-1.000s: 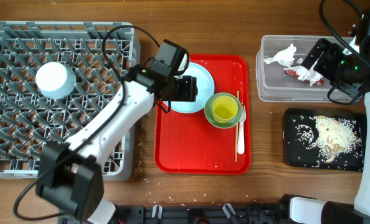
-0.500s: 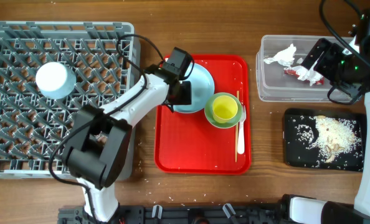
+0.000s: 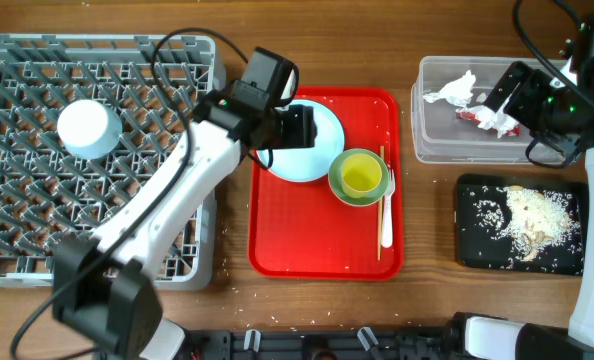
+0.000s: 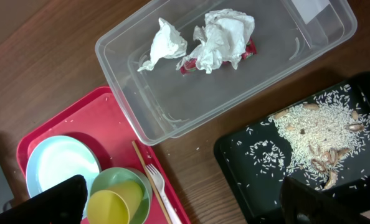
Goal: Sort waste into correct bins and load items into the dishwasher rack
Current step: 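Grasp the yellow cup inside the pale green bowl with the left gripper, then carry the yellow cup into the dish rack and release it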
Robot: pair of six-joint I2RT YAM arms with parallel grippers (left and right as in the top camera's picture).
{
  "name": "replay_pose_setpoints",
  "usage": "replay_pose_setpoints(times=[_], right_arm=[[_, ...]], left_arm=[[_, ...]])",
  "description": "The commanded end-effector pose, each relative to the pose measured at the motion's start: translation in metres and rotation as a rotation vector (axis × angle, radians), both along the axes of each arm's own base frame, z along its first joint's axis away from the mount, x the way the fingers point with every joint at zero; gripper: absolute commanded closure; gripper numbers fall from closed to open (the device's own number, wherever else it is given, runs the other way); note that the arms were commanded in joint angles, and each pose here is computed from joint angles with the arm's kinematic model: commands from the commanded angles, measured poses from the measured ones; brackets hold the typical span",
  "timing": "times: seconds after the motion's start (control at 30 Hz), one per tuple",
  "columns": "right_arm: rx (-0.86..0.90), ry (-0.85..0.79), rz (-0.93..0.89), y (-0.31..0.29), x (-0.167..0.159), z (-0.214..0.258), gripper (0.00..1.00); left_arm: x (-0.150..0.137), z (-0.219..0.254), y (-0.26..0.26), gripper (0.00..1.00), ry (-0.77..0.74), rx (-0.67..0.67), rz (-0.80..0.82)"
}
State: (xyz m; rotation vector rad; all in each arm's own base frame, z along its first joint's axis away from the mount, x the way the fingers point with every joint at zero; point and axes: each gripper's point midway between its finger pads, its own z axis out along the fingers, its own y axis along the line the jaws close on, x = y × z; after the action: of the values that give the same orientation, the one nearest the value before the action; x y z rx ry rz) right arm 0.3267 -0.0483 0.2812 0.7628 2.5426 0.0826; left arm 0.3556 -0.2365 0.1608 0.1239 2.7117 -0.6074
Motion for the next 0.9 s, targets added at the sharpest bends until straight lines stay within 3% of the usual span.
replay_pose_setpoints(times=[0.0,0.1,0.2,0.37,0.53,0.6,0.77,0.87], right_arm=[[-0.017,0.005,0.009,-0.003,0.002,-0.001,0.00],[-0.017,0.005,0.009,-0.003,0.002,-0.001,0.00],[-0.017,0.005,0.009,-0.003,0.002,-0.001,0.00],[-0.017,0.005,0.009,-0.003,0.002,-0.001,0.00],[-0.017,0.005,0.009,-0.003,0.002,-0.001,0.00],[-0.017,0.005,0.009,-0.003,0.002,-0.001,0.00],[-0.017,0.005,0.009,-0.003,0.002,-0.001,0.00],[-0.017,0.005,0.009,-0.003,0.002,-0.001,0.00]], left_arm=[[-0.059,0.021,-0.068,0.32,-0.019,-0.092,-0.322],[-0.083,0.002,-0.111,0.32,-0.171,0.095,-0.414],[-0.097,-0.023,-0.140,0.35,-0.204,0.150,-0.471],[-0.077,-0.070,-0.151,0.37,-0.216,0.225,-0.444],[-0.066,-0.075,-0.150,0.37,-0.288,0.287,-0.500],[-0.069,-0.082,-0.147,0.45,-0.266,0.305,-0.506],[-0.075,-0.105,-0.139,0.53,-0.206,0.353,-0.522],[-0.074,-0.105,-0.140,0.68,-0.208,0.351,-0.522]])
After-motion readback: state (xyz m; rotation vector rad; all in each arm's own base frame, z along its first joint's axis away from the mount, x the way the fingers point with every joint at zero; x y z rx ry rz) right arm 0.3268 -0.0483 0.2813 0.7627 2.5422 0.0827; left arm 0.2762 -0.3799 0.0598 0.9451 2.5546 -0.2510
